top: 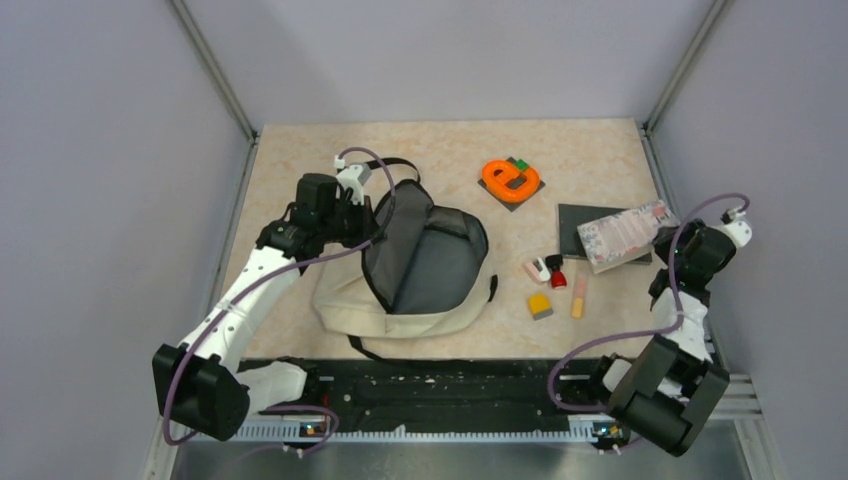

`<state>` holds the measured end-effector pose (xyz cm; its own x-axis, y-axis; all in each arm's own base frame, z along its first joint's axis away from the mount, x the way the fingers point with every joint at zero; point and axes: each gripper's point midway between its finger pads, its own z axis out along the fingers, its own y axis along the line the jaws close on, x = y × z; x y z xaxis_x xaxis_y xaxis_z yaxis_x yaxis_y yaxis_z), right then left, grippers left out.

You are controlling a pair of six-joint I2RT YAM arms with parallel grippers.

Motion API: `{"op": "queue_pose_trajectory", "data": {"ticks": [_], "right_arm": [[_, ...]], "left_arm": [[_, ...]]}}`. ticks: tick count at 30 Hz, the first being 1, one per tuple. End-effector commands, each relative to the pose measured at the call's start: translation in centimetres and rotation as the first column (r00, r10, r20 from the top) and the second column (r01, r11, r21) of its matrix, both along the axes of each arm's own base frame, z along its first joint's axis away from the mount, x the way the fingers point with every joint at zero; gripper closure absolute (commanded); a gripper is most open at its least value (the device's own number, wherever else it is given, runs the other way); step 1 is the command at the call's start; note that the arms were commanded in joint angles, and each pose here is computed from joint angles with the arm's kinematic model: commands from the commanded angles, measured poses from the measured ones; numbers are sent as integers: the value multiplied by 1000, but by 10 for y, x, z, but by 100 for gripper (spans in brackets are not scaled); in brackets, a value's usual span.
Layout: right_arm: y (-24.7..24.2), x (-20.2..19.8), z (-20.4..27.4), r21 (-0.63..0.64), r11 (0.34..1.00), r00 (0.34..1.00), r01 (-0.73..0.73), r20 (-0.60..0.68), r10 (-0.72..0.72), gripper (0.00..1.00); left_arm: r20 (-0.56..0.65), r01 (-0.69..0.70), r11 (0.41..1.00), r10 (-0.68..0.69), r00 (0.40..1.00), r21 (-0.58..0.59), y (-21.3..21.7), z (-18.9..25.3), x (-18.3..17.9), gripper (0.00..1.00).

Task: Pack the student bag
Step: Pick up the book from the center of the board, then place the book in the student bag.

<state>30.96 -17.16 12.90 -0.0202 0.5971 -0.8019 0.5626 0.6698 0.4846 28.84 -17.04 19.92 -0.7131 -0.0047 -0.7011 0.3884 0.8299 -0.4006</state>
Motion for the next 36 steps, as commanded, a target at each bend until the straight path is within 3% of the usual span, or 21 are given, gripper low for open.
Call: {"op": "queue_pose_trajectory", "data": {"ticks": [1, 7, 13, 19, 26, 33, 36], "right_arm": [[26, 18, 86, -185, 973, 983, -137, 99, 157, 100], [71, 19, 166, -243, 933, 919, -264, 230, 320, 100], [143, 19, 223, -280, 831, 776, -482, 305, 552, 100], [216, 16, 245, -241, 733, 637, -636, 372, 675, 100], [301, 15, 242, -144, 649, 532, -747, 456, 713, 100], [386, 25, 194, -20, 574, 503, -819, 456, 734, 100], [413, 29, 161, 50, 567, 535, -822, 409, 739, 100]], "left_arm": [[116, 15, 998, -8, 993, -65, -6, 32, 8, 100], [161, 39, 995, -23, 987, -97, -9, 43, 4, 100], [166, 45, 994, -27, 986, -103, -9, 46, 2, 100], [175, 63, 992, -44, 984, -105, -10, 48, 0, 100], [174, 80, 990, -59, 983, -115, -13, 49, -2, 100], [212, 131, 980, -98, 972, -147, -20, 57, -7, 100], [229, 165, 973, -126, 965, -163, -24, 61, -10, 100]]}}
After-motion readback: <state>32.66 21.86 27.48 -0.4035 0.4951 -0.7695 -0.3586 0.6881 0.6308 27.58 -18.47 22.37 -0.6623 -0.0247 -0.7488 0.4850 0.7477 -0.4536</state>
